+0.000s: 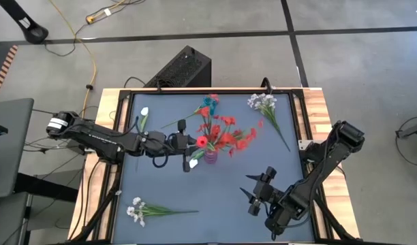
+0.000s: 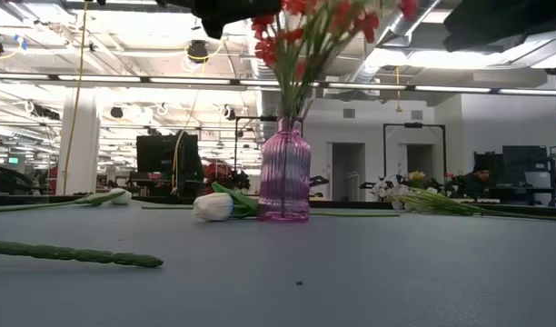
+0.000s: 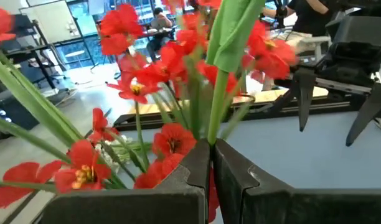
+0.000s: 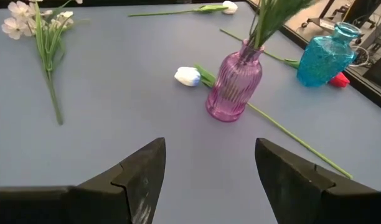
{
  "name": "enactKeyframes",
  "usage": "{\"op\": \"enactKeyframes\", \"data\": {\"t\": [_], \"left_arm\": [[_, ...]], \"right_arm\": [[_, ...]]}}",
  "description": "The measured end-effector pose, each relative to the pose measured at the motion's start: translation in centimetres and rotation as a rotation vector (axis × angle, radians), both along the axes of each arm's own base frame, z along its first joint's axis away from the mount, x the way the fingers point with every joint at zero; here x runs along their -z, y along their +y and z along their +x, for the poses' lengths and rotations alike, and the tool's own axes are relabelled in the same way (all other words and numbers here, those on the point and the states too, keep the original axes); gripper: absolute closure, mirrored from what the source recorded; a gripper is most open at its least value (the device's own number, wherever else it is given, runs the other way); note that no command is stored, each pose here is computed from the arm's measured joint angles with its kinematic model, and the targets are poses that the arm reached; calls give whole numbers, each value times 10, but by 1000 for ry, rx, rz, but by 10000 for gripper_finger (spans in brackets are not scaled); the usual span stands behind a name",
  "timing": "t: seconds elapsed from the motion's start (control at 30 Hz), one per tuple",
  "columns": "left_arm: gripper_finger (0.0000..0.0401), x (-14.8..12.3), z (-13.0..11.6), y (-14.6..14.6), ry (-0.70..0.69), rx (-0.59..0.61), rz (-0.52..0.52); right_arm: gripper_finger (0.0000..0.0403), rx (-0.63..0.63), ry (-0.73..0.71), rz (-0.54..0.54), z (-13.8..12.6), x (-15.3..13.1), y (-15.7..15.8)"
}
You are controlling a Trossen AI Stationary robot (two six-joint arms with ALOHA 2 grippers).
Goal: Sort flowers into vase by color
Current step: Put the bottom red tulip into the violet vase
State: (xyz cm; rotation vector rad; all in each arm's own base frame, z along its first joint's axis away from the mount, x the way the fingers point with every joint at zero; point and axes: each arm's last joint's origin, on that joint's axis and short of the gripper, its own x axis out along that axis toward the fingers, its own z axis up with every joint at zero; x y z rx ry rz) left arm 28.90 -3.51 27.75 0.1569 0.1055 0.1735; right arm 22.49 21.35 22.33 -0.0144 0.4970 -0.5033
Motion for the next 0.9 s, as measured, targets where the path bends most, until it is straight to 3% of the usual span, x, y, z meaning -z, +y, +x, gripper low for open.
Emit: {"op": "enactKeyframes", "data": {"t": [0.9], "left_arm": [[401, 6, -2, 0, 55, 3, -40]], "right_arm": [[129, -1, 4, -6, 0, 0, 0]]}}
